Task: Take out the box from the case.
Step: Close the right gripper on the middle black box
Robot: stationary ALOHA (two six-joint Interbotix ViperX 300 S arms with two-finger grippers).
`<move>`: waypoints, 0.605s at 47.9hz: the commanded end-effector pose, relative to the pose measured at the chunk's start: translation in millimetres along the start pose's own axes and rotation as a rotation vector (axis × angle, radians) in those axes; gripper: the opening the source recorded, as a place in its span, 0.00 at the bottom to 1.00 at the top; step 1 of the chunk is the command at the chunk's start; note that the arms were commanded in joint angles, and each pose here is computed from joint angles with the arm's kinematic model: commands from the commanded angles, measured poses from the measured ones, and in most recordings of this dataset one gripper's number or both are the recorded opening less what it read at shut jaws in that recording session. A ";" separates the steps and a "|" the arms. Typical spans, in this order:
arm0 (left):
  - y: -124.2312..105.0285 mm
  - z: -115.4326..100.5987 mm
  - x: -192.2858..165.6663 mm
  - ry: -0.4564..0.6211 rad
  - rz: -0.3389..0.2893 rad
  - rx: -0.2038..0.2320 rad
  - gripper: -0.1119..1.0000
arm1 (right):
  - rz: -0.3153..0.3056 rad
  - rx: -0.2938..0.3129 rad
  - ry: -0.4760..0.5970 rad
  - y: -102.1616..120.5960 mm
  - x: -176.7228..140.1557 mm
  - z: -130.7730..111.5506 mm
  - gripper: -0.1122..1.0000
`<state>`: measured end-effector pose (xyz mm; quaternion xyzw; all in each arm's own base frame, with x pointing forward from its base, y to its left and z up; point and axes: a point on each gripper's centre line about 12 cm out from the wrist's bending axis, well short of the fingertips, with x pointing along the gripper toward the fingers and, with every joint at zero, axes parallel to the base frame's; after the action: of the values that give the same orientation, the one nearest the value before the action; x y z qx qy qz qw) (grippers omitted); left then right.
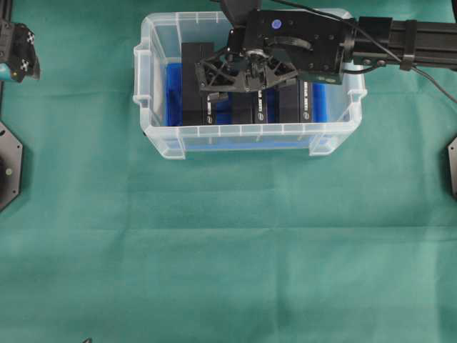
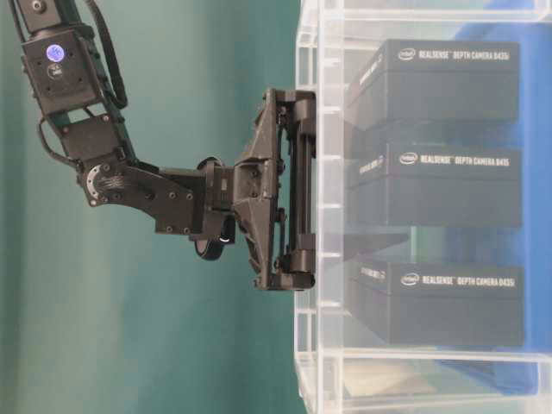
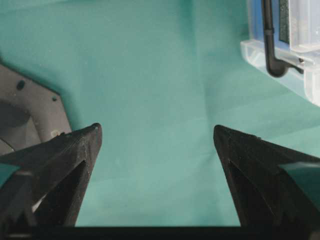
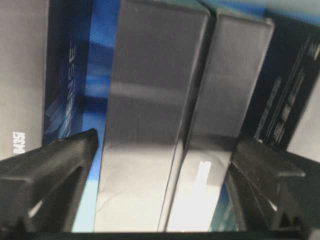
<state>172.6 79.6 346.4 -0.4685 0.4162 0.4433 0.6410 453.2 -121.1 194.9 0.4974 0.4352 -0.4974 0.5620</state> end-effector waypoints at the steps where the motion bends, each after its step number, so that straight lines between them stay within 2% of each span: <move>1: -1.8 0.5 -4.1 -0.006 -0.015 0.000 0.98 | 0.029 0.022 0.003 3.0 -11.6 -2.9 0.84; 5: -2.2 0.8 -4.2 -0.006 -0.015 0.000 0.98 | 0.028 0.033 0.005 3.2 -11.7 -4.5 0.70; 29: -3.3 1.7 -2.7 -0.003 -0.009 -0.001 0.98 | 0.030 0.031 -0.011 2.9 -18.2 -2.0 0.70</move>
<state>174.3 80.0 344.9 -0.4688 0.4190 0.4441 0.6383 452.4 -118.9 195.4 0.5058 0.4285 -0.5075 0.5504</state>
